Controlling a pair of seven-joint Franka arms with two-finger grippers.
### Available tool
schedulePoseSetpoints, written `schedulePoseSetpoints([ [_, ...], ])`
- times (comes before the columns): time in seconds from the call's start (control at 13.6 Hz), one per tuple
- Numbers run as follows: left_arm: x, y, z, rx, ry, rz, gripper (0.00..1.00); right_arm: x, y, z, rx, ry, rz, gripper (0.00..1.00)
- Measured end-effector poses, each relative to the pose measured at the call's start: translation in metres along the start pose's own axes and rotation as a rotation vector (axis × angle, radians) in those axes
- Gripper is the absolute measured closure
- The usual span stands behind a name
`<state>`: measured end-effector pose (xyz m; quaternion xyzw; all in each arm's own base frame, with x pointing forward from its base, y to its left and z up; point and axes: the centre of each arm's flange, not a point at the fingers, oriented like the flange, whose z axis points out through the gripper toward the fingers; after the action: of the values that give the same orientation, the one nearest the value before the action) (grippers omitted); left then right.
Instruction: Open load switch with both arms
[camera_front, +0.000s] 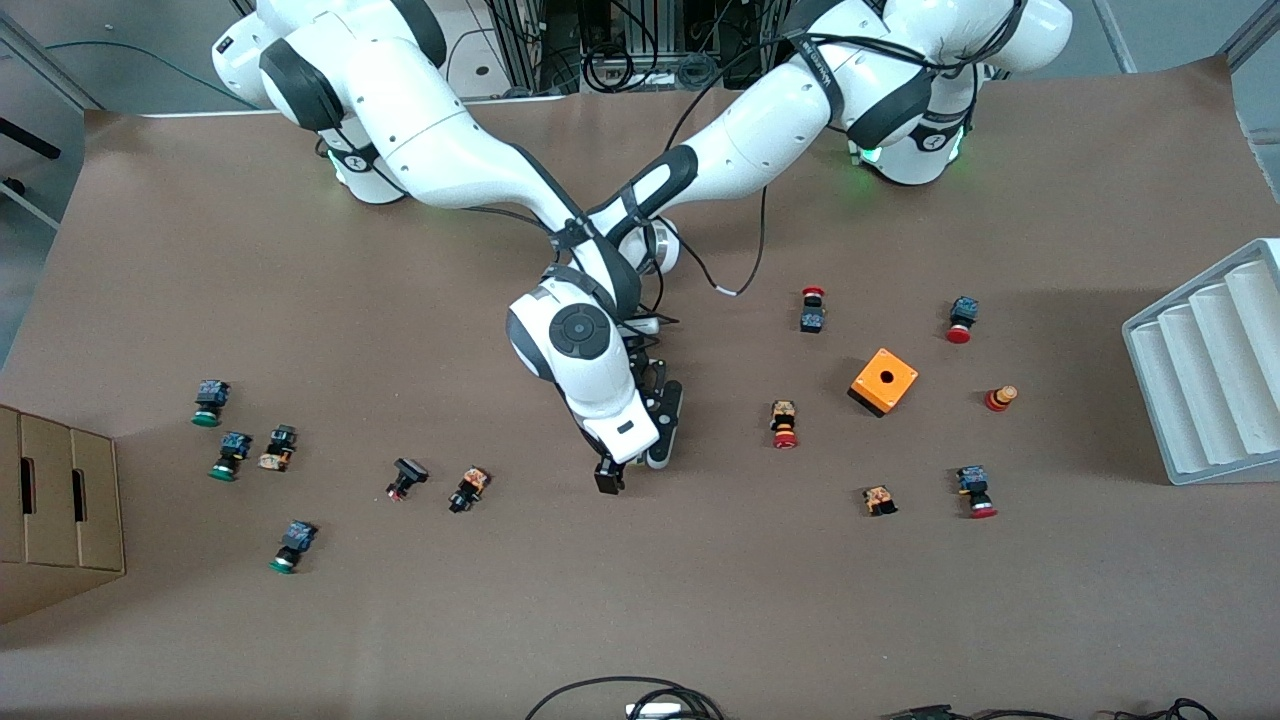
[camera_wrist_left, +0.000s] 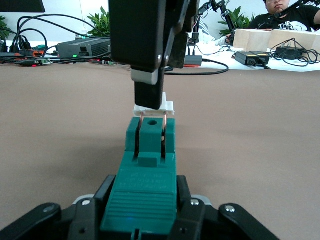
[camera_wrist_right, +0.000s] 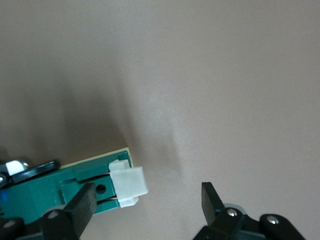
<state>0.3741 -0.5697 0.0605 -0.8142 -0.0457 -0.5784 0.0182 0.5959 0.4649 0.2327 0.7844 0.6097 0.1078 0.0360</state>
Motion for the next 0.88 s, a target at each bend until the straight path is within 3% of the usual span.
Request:
schedulePoseSetpoints([
  [0.88, -0.0002, 0.0, 0.0, 0.0, 0.001, 0.001, 0.45, 0.0035, -0.0034, 0.0046, -0.005, 0.005, 0.0, 0.06],
])
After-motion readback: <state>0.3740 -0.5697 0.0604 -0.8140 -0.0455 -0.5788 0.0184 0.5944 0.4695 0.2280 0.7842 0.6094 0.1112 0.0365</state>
